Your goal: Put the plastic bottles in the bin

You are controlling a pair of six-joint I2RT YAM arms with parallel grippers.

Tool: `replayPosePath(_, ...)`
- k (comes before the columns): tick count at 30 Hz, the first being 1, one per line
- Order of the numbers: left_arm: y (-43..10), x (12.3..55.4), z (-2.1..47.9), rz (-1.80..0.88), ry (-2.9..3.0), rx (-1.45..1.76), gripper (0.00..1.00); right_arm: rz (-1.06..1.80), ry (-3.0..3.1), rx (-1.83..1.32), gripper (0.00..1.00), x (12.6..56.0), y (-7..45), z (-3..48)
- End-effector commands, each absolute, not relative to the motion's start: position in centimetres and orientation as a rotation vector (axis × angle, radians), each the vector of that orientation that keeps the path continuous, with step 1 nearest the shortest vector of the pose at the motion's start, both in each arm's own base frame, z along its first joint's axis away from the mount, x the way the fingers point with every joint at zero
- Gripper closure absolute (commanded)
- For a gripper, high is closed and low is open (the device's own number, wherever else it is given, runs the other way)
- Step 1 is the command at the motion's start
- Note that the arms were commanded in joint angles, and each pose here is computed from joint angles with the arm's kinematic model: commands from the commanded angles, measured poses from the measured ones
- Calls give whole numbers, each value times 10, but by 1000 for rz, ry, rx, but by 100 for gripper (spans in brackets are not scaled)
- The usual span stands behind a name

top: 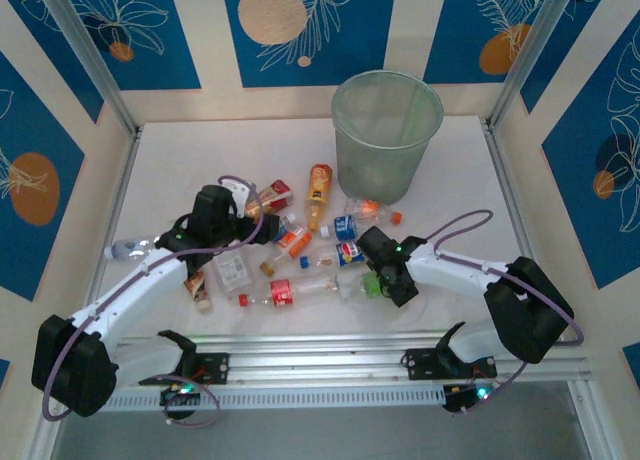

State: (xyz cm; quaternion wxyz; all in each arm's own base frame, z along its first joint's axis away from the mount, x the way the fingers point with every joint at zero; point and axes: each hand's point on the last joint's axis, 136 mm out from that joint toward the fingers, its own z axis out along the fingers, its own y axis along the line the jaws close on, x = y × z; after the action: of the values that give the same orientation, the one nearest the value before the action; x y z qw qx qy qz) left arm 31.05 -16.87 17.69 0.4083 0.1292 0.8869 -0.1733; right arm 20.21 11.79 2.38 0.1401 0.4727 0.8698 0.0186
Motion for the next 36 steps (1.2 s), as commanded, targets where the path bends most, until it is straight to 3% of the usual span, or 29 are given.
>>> replayPosePath(1, -170, 314, 180, -417, 2219, 343, 1, -1, 2433, 1400, 23, 205, 104, 36)
replayPosePath(15, -171, 319, 182, -407, 2214, 340, 0, -80, 2319, 1363, 57, 202, 72, 74)
replayPosePath(22, -178, 315, 183, -450, 2221, 372, 1, -92, 2311, 1334, 59, 203, 67, 84)
replayPosePath(27, -209, 250, 185, -433, 2256, 735, 0, -102, 2335, 1307, 60, 204, 69, 83)
replayPosePath(36, -227, 174, 204, -726, 2250, 801, 1, -114, 2351, 1173, 59, 212, 72, 110)
